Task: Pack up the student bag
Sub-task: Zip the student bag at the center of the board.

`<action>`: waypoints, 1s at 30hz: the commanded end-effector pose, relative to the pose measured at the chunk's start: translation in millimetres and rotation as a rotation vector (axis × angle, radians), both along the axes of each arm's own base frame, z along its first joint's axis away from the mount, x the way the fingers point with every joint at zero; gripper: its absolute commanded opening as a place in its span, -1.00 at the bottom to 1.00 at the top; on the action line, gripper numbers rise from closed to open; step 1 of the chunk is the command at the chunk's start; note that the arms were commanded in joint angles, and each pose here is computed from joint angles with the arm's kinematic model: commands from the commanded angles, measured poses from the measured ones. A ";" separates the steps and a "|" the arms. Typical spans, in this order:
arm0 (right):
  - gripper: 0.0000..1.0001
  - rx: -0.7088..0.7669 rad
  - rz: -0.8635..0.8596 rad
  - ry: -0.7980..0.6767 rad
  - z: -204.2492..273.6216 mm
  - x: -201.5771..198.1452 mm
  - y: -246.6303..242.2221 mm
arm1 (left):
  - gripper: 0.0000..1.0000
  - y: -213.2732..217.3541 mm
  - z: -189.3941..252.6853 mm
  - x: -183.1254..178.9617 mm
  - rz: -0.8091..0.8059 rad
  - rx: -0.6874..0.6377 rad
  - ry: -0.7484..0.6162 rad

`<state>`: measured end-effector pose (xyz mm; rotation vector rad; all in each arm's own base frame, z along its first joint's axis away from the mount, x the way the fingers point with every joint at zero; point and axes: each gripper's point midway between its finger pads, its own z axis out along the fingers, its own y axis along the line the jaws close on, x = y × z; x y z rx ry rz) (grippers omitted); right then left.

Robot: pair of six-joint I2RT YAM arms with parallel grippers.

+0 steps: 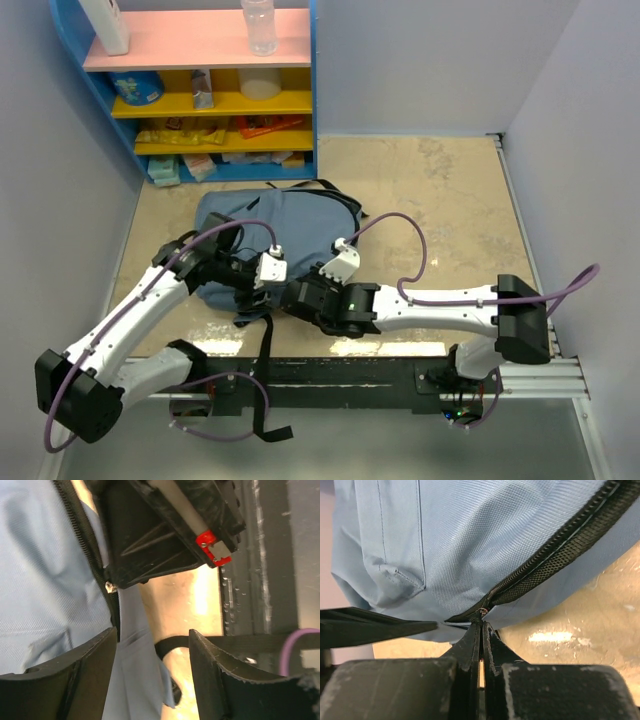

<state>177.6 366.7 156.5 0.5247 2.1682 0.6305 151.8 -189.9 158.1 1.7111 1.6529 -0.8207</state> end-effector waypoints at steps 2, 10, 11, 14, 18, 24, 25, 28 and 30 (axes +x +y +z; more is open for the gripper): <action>-1.00 0.079 -0.030 -0.083 32.5 17.8 -5.4 | 0.19 -16.6 0.2 31.6 0.079 -0.031 -0.163; -1.00 0.126 0.020 -0.056 32.8 14.8 4.1 | 0.17 -25.8 -4.5 38.5 0.103 -0.043 -0.196; -1.00 0.129 0.023 -0.053 33.3 14.2 4.7 | 0.14 -29.4 -5.0 40.2 0.103 -0.044 -0.204; -1.00 0.137 0.031 -0.039 31.2 11.3 4.1 | 0.09 -33.5 1.8 50.1 0.150 -0.075 -0.237; -1.00 0.150 0.027 -0.025 27.9 8.7 0.0 | 0.10 -34.9 -0.3 47.1 0.143 -0.066 -0.243; -1.00 0.152 0.016 -0.040 31.7 12.0 -3.2 | 0.10 -30.5 -34.2 37.2 0.112 0.002 -0.205; -1.00 0.150 0.014 -0.041 32.3 12.6 -4.3 | 0.06 -31.3 -41.2 32.1 0.095 0.017 -0.196; -1.00 0.147 0.000 -0.050 35.0 15.8 -10.5 | -0.29 -29.6 -53.5 29.9 0.089 0.050 -0.182; -1.00 0.147 -0.004 -0.056 36.2 17.1 -13.3 | -0.49 -29.8 -54.2 34.5 0.105 0.057 -0.197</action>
